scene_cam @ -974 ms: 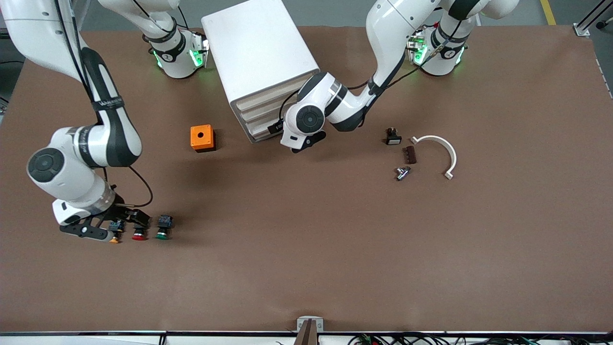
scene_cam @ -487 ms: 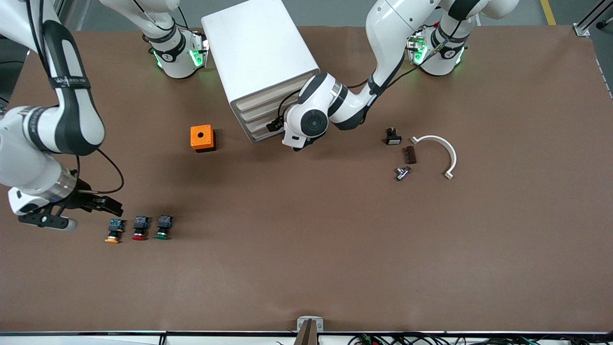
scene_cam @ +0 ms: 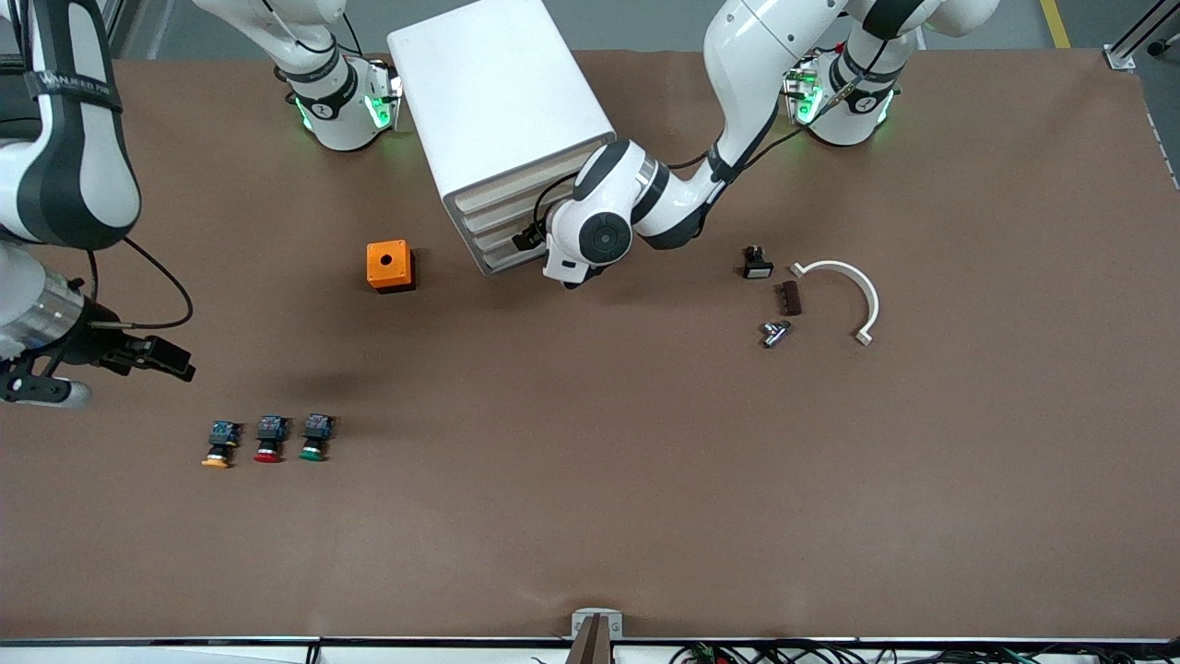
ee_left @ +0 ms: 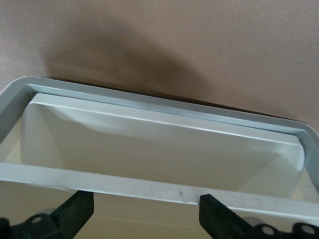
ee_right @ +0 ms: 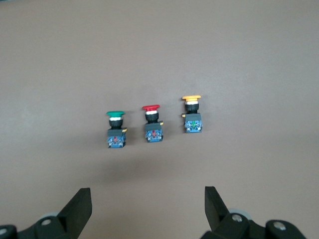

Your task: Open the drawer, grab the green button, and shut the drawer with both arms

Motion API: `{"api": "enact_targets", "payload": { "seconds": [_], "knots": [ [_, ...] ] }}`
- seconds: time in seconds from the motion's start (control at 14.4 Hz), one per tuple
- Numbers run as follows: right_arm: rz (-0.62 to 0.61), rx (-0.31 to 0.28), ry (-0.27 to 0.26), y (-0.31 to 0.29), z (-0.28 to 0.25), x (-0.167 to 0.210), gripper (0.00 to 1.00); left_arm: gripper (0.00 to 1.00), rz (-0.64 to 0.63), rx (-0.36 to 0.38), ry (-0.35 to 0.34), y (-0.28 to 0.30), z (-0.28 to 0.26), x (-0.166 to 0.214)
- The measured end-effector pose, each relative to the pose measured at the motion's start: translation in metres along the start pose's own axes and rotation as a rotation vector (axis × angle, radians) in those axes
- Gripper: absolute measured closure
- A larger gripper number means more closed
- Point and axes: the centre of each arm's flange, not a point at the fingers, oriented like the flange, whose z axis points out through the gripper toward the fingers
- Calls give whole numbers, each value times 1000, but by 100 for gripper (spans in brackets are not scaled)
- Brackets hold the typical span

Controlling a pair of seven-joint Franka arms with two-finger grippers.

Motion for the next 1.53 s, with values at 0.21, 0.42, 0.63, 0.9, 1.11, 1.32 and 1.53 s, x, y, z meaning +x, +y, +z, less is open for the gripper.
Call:
{"api": "enact_targets", "payload": {
  "seconds": [0.21,0.42,0.63,0.9,1.11,1.32,1.53],
  "knots": [
    [-11,1,-4,-7,-36,-10,0,0,13,9,-22,2,-19,2],
    [-16,2,0,-15,-60,-19,0,0,15,-41,-32,10,-65,12],
    [-19,2,-9,-25,-77,-29,0,0,22,-135,-19,14,-126,31],
    [-11,-1,-54,-28,-105,-40,0,0,36,-205,127,-5,-213,70],
    [4,-2,-65,-30,-133,-45,0,0,3,-246,227,-34,-276,109],
    [4,-2,-39,-33,-153,-51,0,0,51,-241,275,-76,-336,140],
    [12,-2,-16,-35,-166,-58,0,0,203,-173,260,-151,-410,152]
  ]
}}
